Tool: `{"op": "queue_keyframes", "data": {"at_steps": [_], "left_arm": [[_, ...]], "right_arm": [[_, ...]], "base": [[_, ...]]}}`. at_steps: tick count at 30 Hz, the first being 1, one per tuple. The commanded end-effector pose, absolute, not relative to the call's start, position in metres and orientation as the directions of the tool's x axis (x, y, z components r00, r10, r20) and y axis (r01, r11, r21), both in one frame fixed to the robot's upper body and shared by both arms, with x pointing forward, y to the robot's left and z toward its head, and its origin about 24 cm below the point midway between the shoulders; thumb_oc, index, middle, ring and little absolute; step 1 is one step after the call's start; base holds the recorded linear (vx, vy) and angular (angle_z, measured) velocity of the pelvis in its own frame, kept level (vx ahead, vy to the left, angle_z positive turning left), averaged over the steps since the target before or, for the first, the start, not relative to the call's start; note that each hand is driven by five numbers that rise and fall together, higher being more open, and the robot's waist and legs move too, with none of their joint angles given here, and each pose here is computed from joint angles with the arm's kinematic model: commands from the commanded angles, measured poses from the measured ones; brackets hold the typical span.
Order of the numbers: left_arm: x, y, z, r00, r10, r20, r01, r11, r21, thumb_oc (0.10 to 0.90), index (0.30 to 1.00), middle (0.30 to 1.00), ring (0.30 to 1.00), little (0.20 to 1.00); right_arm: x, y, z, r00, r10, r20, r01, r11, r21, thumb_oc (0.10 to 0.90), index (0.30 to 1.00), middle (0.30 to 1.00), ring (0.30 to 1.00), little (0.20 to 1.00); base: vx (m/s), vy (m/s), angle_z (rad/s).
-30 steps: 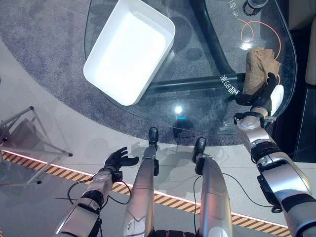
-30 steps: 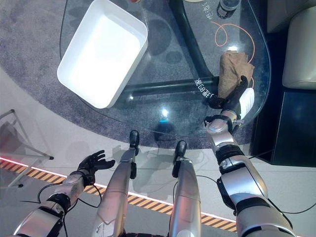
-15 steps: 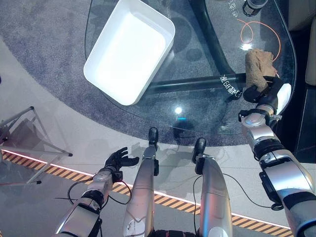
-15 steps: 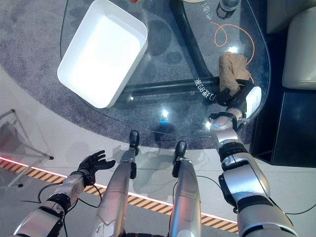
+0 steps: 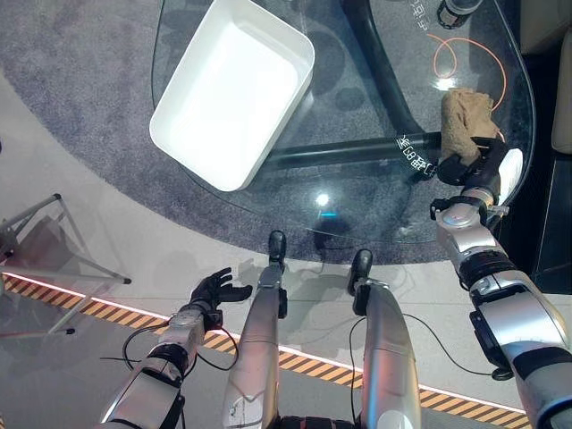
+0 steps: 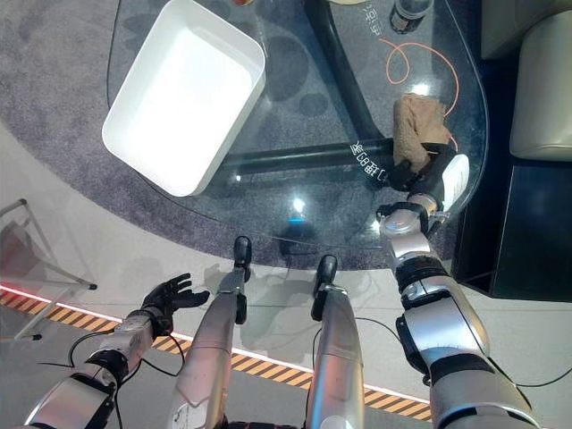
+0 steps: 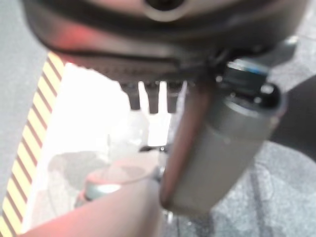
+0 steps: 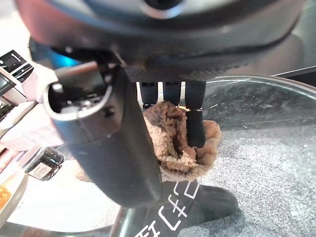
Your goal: Wipe the table with a cloth and put it in the basket.
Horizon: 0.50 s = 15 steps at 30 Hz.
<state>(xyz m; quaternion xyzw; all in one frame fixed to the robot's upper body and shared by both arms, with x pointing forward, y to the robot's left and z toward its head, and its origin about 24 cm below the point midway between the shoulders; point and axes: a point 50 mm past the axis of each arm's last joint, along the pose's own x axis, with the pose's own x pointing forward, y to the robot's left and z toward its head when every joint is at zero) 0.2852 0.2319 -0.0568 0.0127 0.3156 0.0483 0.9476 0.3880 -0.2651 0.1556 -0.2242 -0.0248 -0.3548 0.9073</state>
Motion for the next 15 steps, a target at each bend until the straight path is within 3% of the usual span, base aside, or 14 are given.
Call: {"op": "queue_keyframes", "data": {"at_steps": [1,8,15], "left_arm": [[0.275,0.238,-0.065,0.769,0.137,-0.624,-0.099,0.991,0.095,0.8,0.9,0.9,0.9,0.9],[0.276,0.239,-0.063,0.774,0.138,-0.618,-0.101,0.99,0.094,0.8,0.9,0.9,0.9,0.9],[0.274,0.238,-0.065,0.776,0.13,-0.618,-0.092,0.991,0.094,0.8,0.9,0.9,0.9,0.9]], "right_arm": [[0.397,-0.236,0.184,0.846,-0.412,0.337,0.531,0.708,-0.466,0.1,0.3,0.3,0.3,0.2],[0.4,-0.179,0.196,0.926,-0.069,0.371,0.313,0.691,-0.652,0.1,0.3,0.3,0.3,0.2],[0.397,-0.146,0.193,0.937,0.125,0.326,0.173,0.643,-0.746,0.1,0.3,0.3,0.3,0.2]], "base": [[0.0,0.0,0.0],[0.0,0.0,0.0],[0.0,0.0,0.0]]}}
